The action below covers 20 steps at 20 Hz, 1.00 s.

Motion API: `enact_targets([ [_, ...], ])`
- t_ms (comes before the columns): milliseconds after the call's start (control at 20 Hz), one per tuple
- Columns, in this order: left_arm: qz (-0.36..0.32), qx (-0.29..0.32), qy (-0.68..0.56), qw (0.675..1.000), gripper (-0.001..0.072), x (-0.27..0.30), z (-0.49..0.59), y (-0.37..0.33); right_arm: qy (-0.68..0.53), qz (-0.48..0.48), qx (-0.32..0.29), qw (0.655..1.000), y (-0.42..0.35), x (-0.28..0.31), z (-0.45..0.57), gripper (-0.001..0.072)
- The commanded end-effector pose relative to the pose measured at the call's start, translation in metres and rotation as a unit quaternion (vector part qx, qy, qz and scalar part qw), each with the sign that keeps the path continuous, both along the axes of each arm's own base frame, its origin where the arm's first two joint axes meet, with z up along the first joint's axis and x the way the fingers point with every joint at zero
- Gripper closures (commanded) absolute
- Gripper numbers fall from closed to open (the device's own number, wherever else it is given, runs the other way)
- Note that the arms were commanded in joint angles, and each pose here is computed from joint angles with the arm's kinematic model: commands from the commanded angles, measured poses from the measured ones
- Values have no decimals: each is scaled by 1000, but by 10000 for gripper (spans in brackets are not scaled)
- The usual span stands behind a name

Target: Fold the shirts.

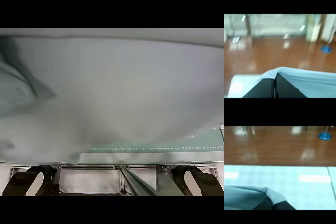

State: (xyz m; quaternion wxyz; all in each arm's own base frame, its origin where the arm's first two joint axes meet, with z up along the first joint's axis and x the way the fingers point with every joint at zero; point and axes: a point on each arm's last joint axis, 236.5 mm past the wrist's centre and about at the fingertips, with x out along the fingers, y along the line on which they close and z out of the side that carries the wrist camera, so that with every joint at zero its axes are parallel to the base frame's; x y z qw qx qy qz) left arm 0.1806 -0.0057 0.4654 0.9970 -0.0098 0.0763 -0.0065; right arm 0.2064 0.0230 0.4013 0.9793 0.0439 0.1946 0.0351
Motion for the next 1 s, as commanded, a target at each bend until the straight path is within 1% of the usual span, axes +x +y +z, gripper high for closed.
enact_targets([
  [0, 42, -1, 102, 994, 686, 46, -68, 21, 49, 28, 34, 998, 10, 26, -41, 688],
  [100, 36, -12, 153, 987, 686, 93, -115, 17, 82, 67, 55, 993, 22, 54, -70, 688],
  [300, 18, -55, 234, 970, 686, 185, -209, -1, 147, 97, 90, 980, 20, 128, -131, 688],
  [450, 3, -87, 270, 959, 686, 253, -269, -14, 197, 108, 134, 965, 15, 196, -190, 688],
  [550, 12, -119, 302, 946, 686, 293, -319, -19, 221, 97, 167, 956, 8, 241, -237, 688],
  [750, 20, -141, 358, 923, 686, 357, -402, -24, 262, 62, 199, 942, -15, 319, -324, 688],
  [850, 34, -161, 382, 909, 687, 380, -435, -25, 290, 52, 219, 930, -19, 344, -359, 688],
  [950, 35, -178, 408, 895, 687, 393, -459, -31, 320, 52, 234, 916, -19, 358, -385, 688],
])
